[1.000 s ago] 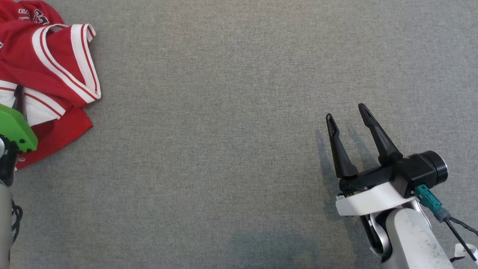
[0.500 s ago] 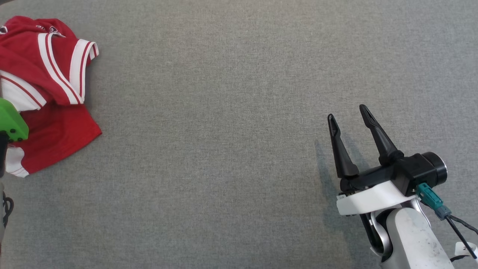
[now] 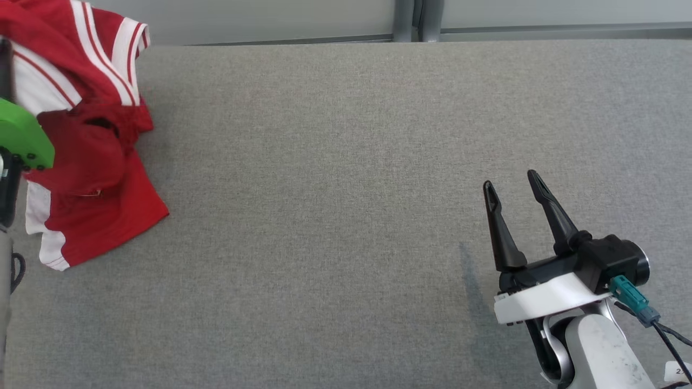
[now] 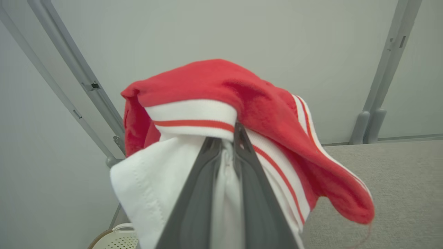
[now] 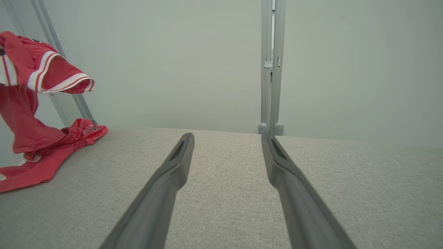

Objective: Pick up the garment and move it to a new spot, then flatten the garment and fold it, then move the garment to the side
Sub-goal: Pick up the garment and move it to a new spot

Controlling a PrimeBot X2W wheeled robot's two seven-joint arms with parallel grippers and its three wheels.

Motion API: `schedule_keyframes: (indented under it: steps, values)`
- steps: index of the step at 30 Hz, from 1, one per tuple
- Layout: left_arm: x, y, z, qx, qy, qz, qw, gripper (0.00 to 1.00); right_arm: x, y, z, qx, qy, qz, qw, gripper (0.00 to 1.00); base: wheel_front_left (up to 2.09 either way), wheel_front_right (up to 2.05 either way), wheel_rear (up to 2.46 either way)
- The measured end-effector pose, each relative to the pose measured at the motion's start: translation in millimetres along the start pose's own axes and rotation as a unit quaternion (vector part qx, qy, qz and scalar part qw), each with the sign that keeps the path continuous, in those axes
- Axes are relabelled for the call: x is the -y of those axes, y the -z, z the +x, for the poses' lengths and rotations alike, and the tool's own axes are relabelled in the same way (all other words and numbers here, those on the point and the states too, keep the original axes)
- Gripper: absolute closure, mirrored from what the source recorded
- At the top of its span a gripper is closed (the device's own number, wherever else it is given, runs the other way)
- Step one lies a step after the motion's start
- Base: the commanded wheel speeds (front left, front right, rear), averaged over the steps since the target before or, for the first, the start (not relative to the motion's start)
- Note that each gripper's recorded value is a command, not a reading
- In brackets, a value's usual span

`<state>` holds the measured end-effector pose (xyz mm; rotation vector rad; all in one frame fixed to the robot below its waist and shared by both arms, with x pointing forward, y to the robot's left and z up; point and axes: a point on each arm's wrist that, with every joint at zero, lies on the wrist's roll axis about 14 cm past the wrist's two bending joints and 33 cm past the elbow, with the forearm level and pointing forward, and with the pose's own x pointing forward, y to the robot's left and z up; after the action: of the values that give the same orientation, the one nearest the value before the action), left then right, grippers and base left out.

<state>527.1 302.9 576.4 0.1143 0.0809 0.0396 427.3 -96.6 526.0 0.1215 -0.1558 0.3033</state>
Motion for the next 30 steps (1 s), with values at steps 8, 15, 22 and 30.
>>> schedule_keyframes:
  steps: [8, 15, 22, 30]
  values:
    - [59.7, -40.5, -12.7, 0.062, 0.072, -0.013, 0.995, 1.0, 10.3, -18.5, -15.8, 0.017, 0.022, -0.006, 1.0, 0.0, 0.0, 0.0, 0.0]
    - [147.6, -37.1, -29.0, 0.067, 0.168, -0.042, 0.983, 1.0, 26.5, -26.6, -33.3, 0.022, 0.051, -0.013, 0.998, 0.0, 0.0, 0.0, 0.0]
    - [236.6, 11.4, -47.8, 0.007, 0.25, -0.076, 0.965, 1.0, 40.0, -28.9, -42.4, 0.022, 0.073, -0.017, 0.997, 0.0, 0.0, 0.0, 0.0]
    - [305.2, 51.8, -54.6, -0.041, 0.299, -0.107, 0.947, 1.0, 55.0, -27.6, -46.3, 0.02, 0.096, -0.015, 0.995, 0.0, 0.0, 0.0, 0.0]
